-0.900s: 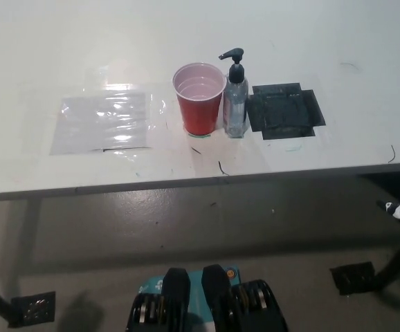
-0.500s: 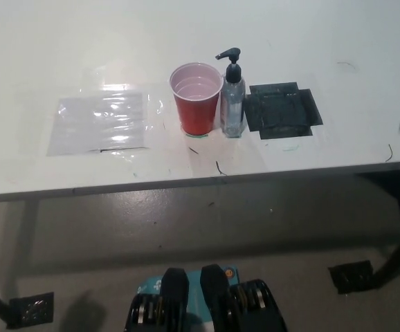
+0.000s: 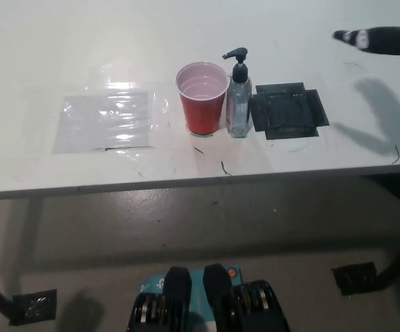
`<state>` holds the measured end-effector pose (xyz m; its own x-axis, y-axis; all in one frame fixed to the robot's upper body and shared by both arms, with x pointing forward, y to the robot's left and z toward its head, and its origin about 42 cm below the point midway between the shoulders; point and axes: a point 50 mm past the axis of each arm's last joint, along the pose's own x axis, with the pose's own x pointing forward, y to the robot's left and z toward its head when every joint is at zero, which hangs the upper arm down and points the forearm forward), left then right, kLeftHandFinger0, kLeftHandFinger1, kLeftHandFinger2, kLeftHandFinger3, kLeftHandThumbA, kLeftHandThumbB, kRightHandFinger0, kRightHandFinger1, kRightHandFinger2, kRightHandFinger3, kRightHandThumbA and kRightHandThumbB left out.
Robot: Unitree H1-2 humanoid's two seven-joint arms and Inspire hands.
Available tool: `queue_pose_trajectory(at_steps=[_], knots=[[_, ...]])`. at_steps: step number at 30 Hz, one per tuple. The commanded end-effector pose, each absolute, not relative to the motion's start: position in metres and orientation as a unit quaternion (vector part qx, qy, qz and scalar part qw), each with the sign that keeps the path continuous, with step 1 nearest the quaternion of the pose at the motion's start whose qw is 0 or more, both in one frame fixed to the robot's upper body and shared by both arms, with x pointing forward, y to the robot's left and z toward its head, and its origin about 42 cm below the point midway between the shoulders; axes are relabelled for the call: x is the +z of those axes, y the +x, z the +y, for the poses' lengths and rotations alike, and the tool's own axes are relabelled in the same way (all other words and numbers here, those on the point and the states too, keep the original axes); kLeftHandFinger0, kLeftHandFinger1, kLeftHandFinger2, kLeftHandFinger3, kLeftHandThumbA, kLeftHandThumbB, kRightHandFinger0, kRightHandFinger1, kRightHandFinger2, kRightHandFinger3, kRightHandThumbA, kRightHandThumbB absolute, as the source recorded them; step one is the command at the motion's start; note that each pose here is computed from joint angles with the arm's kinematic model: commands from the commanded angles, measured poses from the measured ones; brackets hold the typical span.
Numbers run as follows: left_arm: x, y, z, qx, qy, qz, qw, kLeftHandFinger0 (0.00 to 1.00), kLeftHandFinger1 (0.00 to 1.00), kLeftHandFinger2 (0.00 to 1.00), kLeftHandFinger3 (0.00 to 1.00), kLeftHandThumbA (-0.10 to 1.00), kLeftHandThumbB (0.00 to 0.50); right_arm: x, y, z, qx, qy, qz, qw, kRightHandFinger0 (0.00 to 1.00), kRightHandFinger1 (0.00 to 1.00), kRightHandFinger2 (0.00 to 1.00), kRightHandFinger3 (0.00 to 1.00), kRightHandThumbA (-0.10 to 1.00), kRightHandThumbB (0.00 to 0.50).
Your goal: The robot uses its right hand to press the hand soap kept in the middle of the table to get liquid hand soap out
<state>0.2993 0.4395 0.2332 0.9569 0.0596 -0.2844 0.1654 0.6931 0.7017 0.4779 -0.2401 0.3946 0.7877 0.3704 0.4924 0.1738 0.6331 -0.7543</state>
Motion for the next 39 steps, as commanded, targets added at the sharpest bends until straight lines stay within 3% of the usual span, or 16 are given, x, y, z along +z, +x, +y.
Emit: queue_pose_trajectory(at_steps=[1,9,13,20,21,23,30,39], knots=[[0.251,0.302,0.444,-0.018,0.403,0.135,0.905,1.0,1.0,1.0,0.9,1.0,0.094,0.429,0.479,-0.219,0.081,-0.464,-0.349,0.81,1.0,1.0,1.0,1.0,1.0,0.493],[0.252,0.302,0.444,-0.019,0.415,0.142,0.898,1.0,1.0,1.0,0.89,1.0,0.1,0.425,0.484,-0.192,0.12,-0.489,-0.329,0.799,1.0,1.0,1.0,1.0,1.0,0.5],[0.251,0.3,0.444,-0.019,0.416,0.145,0.898,1.0,1.0,1.0,0.88,1.0,0.102,0.413,0.487,-0.18,0.141,-0.494,-0.32,0.796,1.0,1.0,1.0,1.0,1.0,0.427],[0.25,0.299,0.444,-0.019,0.41,0.147,0.9,1.0,1.0,1.0,0.88,1.0,0.105,0.398,0.49,-0.162,0.163,-0.514,-0.312,0.782,1.0,1.0,1.0,1.0,1.0,0.45],[0.251,0.299,0.444,-0.019,0.41,0.146,0.9,1.0,1.0,1.0,0.88,1.0,0.108,0.397,0.49,-0.16,0.169,-0.514,-0.32,0.778,1.0,1.0,1.0,1.0,1.0,0.419],[0.252,0.299,0.444,-0.019,0.412,0.147,0.899,1.0,1.0,1.0,0.89,1.0,0.098,0.392,0.491,-0.157,0.174,-0.516,-0.324,0.774,1.0,1.0,1.0,1.0,1.0,0.431],[0.253,0.299,0.444,-0.023,0.416,0.151,0.896,1.0,1.0,1.0,0.89,1.0,0.094,0.374,0.499,-0.14,0.206,-0.542,-0.314,0.752,1.0,1.0,1.0,1.0,1.0,0.403],[0.252,0.297,0.443,-0.026,0.42,0.156,0.894,1.0,1.0,1.0,0.9,1.0,0.097,0.365,0.503,-0.119,0.224,-0.56,-0.313,0.733,1.0,1.0,1.0,1.0,1.0,0.43]])
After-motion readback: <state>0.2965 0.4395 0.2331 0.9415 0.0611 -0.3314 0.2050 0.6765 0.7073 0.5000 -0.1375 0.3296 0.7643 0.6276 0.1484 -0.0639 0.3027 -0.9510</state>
